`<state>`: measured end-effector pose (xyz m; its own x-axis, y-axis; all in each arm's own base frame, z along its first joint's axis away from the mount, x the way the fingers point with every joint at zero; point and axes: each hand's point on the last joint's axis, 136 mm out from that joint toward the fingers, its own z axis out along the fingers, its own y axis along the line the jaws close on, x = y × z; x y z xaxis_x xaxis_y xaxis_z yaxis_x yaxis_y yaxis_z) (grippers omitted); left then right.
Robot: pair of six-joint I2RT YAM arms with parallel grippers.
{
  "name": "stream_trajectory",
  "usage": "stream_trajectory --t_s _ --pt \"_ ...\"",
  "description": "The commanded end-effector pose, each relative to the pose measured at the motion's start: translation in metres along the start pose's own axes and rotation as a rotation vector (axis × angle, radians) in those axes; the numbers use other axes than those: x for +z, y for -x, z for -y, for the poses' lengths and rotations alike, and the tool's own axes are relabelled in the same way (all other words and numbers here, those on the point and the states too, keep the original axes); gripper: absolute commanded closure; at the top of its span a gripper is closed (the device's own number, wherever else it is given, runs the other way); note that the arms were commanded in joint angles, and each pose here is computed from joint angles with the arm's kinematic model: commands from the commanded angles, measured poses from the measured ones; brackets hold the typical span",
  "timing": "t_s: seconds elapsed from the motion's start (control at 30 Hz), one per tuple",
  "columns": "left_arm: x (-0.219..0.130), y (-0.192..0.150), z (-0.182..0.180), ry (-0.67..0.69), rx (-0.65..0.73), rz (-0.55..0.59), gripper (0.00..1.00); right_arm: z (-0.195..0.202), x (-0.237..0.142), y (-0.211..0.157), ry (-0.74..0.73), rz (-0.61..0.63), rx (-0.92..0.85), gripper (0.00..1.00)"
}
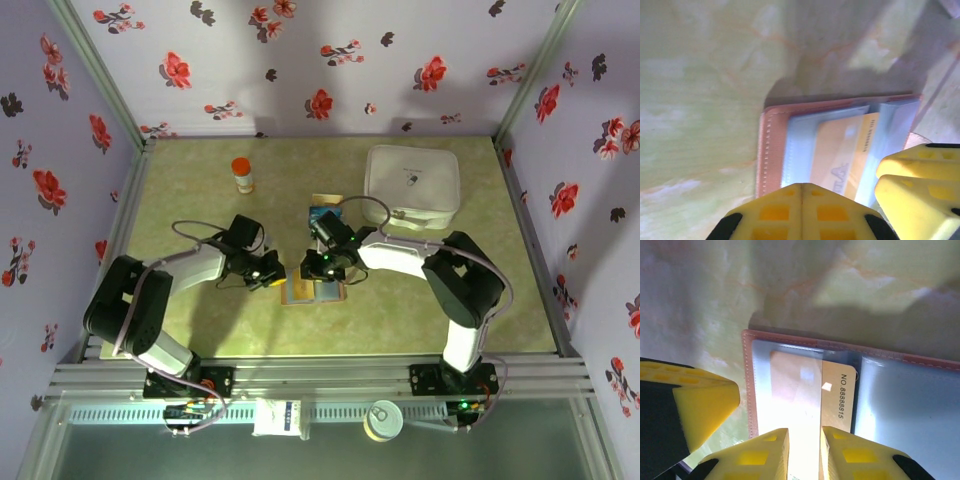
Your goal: Take the credit cards out of the card holder
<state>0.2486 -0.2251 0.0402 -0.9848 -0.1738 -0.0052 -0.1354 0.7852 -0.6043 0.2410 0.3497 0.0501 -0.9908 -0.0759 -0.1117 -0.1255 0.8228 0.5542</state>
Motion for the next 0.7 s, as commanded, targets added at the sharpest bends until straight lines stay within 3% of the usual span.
stream_trajectory --t_s 0.0,0.67 --pt "-0.003 -0.001 0.01 0.011 0.045 -0.01 1.0 0.003 -0.01 -0.001 -0.038 0.024 -0.024 0.75" --pt "0.022 -0.016 -0.007 0.108 0.064 -0.076 1.0 0.017 0.009 -0.008 -0.065 -0.031 -0.012 0.73"
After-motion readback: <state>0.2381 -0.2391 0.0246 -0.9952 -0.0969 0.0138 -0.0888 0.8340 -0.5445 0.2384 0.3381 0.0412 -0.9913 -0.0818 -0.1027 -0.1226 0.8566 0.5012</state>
